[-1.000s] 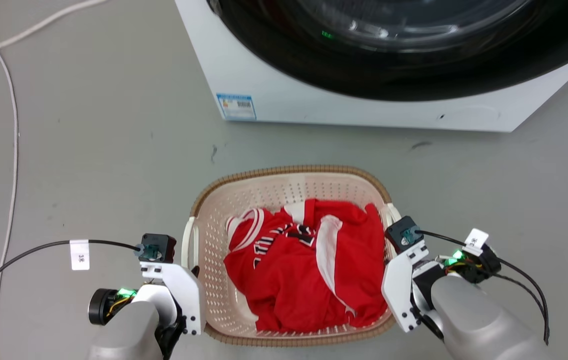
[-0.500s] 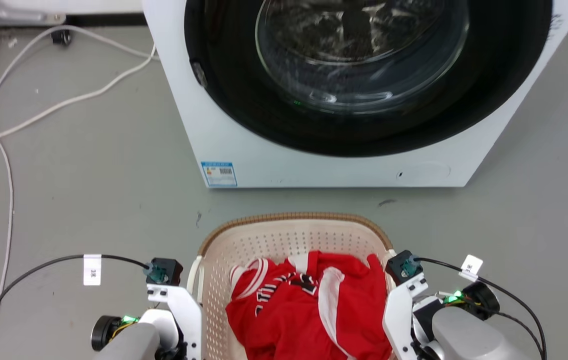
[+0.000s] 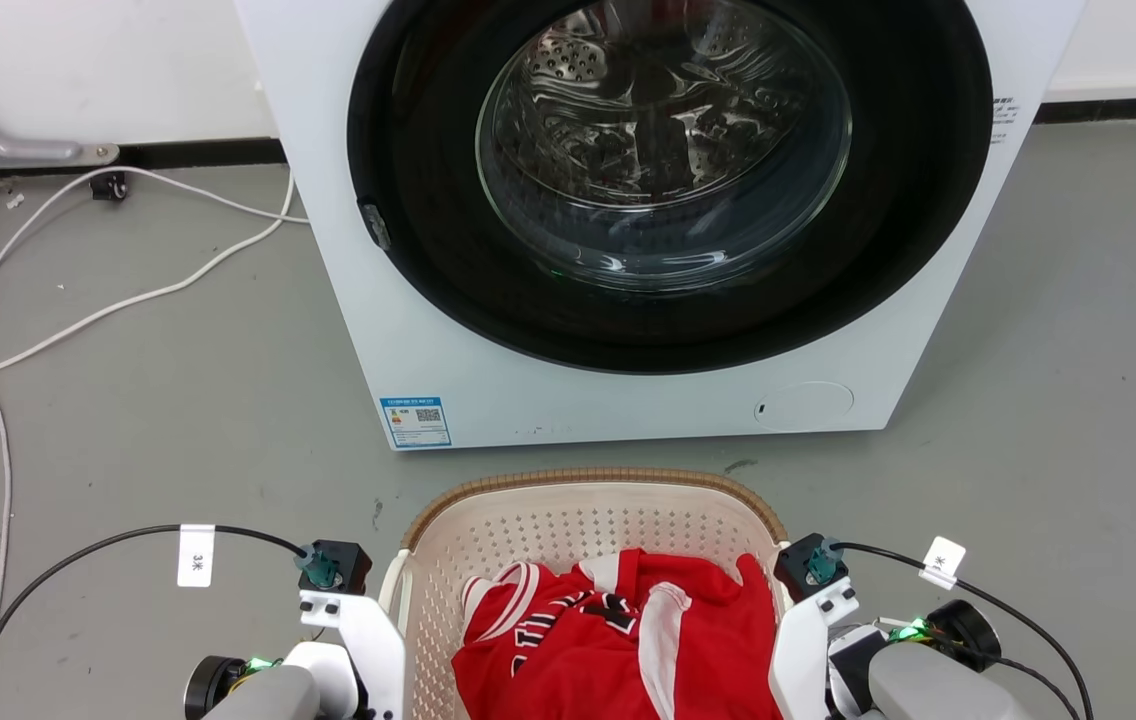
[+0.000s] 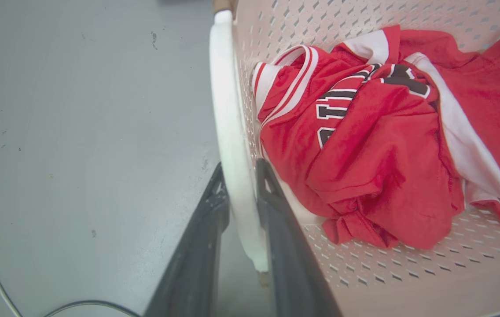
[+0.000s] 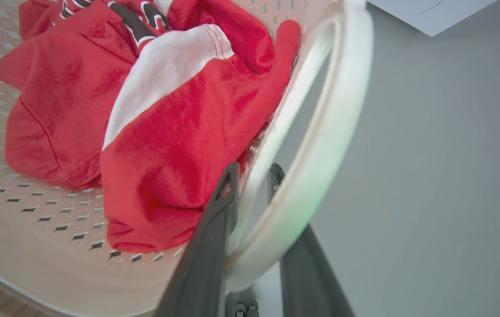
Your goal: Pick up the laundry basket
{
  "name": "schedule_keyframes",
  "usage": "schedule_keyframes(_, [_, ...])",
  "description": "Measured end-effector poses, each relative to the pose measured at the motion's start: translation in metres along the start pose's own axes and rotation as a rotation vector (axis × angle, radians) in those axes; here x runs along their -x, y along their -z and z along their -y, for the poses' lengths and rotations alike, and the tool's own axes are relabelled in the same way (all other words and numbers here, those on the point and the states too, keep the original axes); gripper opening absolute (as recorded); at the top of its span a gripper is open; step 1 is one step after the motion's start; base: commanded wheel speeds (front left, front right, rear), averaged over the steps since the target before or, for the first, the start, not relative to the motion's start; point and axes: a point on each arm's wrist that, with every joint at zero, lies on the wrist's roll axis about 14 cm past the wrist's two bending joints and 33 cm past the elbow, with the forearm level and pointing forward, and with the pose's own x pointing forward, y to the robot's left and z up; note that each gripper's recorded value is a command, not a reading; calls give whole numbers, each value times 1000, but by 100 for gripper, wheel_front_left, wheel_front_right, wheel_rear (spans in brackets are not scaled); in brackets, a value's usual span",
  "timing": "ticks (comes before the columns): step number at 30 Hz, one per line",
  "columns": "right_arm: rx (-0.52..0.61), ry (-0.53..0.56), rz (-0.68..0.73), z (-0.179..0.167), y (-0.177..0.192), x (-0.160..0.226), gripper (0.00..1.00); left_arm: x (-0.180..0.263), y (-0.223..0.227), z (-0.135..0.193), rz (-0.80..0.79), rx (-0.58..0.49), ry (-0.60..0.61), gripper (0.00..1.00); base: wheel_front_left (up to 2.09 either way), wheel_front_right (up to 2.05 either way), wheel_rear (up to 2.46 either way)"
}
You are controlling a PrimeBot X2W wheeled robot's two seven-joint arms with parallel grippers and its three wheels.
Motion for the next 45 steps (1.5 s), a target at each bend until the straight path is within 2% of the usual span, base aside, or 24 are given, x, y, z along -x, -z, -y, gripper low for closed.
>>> schedule_keyframes(45, [-8, -6, 2, -6, 10, 7, 0, 12, 20, 1, -38, 27, 4, 0, 0, 0, 0])
